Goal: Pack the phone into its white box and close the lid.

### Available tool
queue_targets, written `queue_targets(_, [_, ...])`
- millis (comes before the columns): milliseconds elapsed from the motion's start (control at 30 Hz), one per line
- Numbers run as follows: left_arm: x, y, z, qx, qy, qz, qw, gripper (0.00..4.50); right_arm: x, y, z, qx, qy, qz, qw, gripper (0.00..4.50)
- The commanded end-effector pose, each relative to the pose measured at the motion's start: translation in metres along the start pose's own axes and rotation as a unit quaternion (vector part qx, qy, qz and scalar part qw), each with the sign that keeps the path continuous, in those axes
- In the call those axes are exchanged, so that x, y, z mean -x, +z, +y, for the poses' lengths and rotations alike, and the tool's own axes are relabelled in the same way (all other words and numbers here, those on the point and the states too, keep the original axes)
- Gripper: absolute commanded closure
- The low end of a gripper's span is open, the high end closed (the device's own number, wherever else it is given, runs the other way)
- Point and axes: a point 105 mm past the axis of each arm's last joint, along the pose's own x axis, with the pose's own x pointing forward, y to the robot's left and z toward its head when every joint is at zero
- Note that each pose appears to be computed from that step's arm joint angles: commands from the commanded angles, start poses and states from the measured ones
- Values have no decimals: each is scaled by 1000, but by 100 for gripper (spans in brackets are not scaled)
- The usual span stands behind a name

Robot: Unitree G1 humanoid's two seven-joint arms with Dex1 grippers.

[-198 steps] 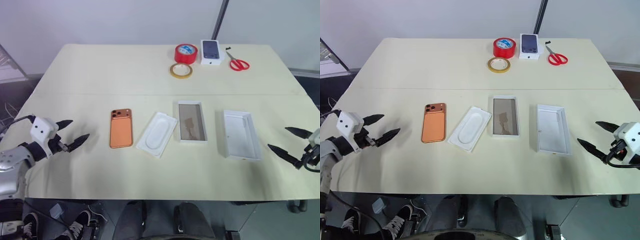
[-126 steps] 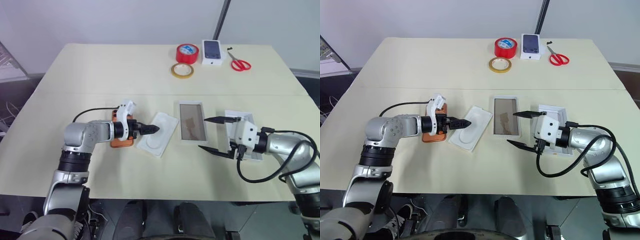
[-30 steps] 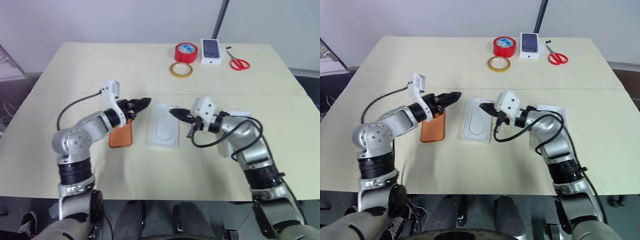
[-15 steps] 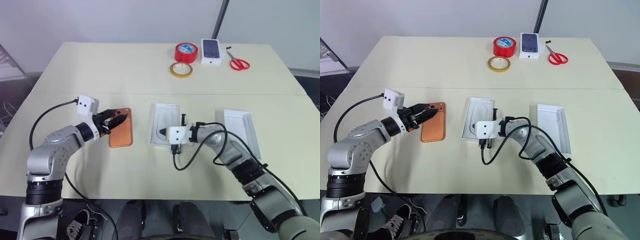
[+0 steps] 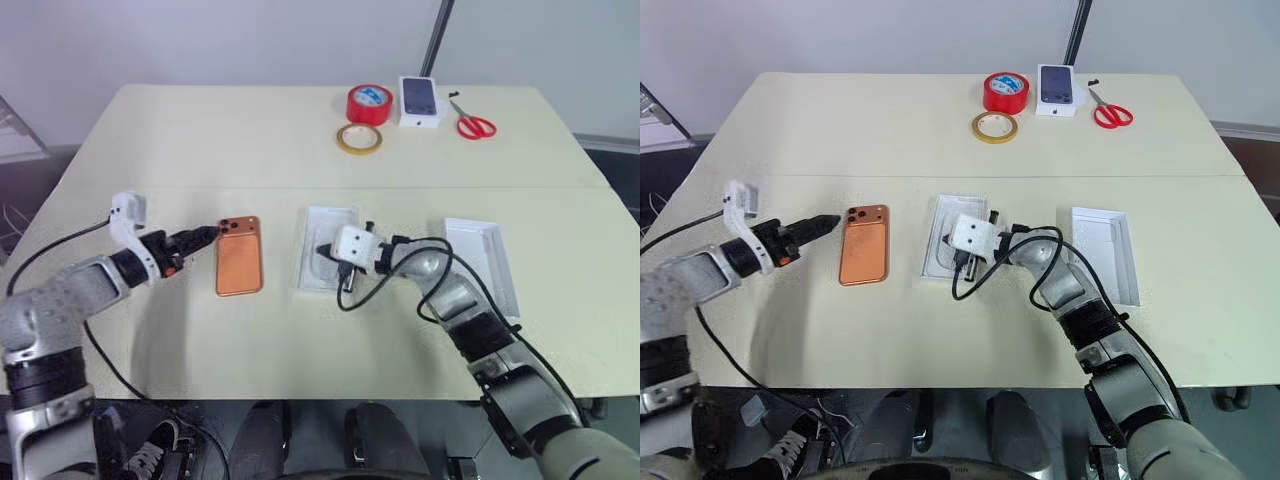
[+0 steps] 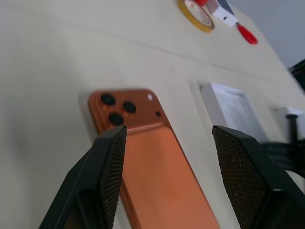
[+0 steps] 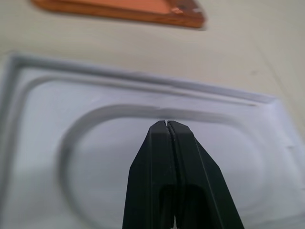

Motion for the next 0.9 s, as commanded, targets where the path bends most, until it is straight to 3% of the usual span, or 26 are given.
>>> queue_targets(33, [7, 10, 8, 32, 16, -19, 999, 149, -1, 52, -26, 18, -48, -76, 996, 445])
queue_targets(133, [4, 7, 9, 61, 15, 0, 998, 149, -13, 80, -26, 13, -34, -112, 993, 445])
queue_targets(267, [-2, -6, 19, 74, 48, 29, 996, 149, -39, 89, 0, 21, 41, -90, 995, 445])
queue_targets(400, [-10, -26, 16, 88, 57, 59, 993, 149, -64, 77, 31, 71, 120, -25, 990, 445])
queue_targets(533, [-17, -45, 16, 103, 64, 82, 989, 149, -86, 59, 46, 96, 131, 24, 986, 445])
queue_targets(700, [-26, -60, 15, 123, 65, 98, 985, 149, -96, 46, 45, 124, 115, 53, 984, 445])
queue_targets(900, [-29, -60, 17, 110, 74, 101, 986, 149, -87, 42, 16, 119, 88, 61, 987, 445])
